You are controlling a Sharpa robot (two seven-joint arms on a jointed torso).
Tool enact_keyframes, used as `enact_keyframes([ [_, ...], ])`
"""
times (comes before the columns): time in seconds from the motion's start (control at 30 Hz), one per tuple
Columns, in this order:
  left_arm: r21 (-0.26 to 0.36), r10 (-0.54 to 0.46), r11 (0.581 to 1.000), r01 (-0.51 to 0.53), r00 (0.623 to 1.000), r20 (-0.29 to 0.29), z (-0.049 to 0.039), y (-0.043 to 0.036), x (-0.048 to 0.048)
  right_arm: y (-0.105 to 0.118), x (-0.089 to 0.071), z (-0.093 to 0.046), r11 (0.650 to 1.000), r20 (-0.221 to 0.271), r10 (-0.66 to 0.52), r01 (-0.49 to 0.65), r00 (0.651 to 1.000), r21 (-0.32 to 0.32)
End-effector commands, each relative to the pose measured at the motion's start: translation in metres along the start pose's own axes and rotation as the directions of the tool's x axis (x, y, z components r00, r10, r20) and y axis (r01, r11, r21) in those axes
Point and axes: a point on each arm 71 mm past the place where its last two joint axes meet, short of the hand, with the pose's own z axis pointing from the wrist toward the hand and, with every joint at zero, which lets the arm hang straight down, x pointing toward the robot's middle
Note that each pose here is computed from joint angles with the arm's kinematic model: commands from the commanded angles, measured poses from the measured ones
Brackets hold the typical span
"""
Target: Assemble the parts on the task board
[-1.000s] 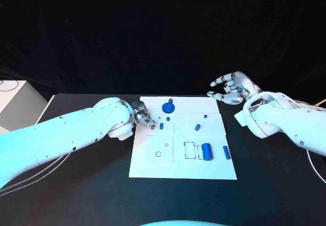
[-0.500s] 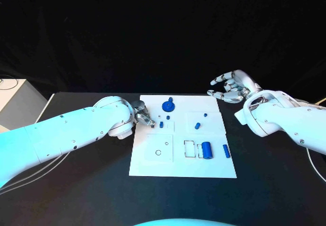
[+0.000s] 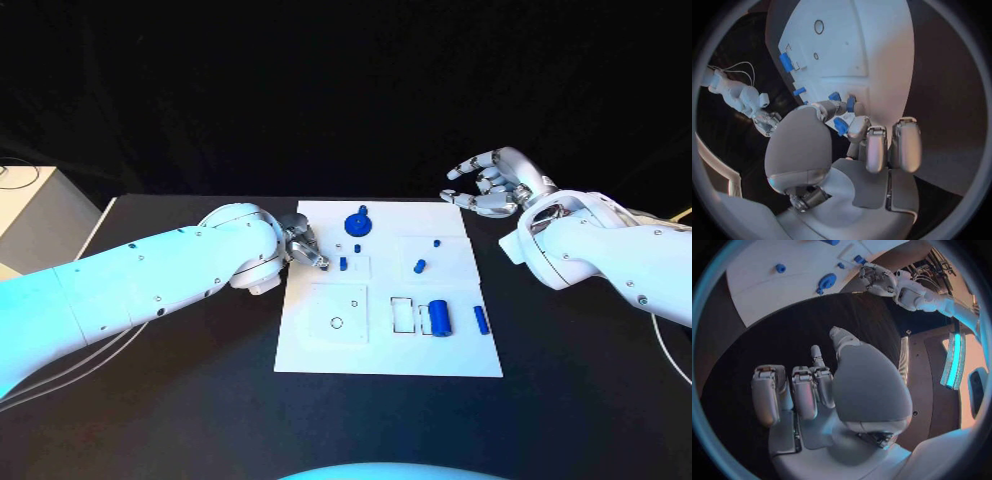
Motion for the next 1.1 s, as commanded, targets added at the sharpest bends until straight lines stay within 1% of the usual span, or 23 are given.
enact_keyframes([
  [0.03,0.006,0.016,1.000,-0.016,1.000,-0.012,0.0005,-0.0017,0.0021,0.0014,0.0009,-0.0002,1.000,-0.009,-0.008,0.007,1.000,-0.015],
  [0.63,0.006,0.039,0.999,-0.039,0.999,-0.024,0.0031,-0.0022,0.0067,0.0013,0.0006,-0.0007,1.000,-0.009,-0.007,0.007,1.000,-0.015],
  [1.1,0.007,0.063,0.998,-0.063,0.997,-0.039,0.0035,-0.0045,0.0096,0.0017,0.0008,-0.0009,1.000,-0.010,-0.007,0.006,1.000,-0.016],
])
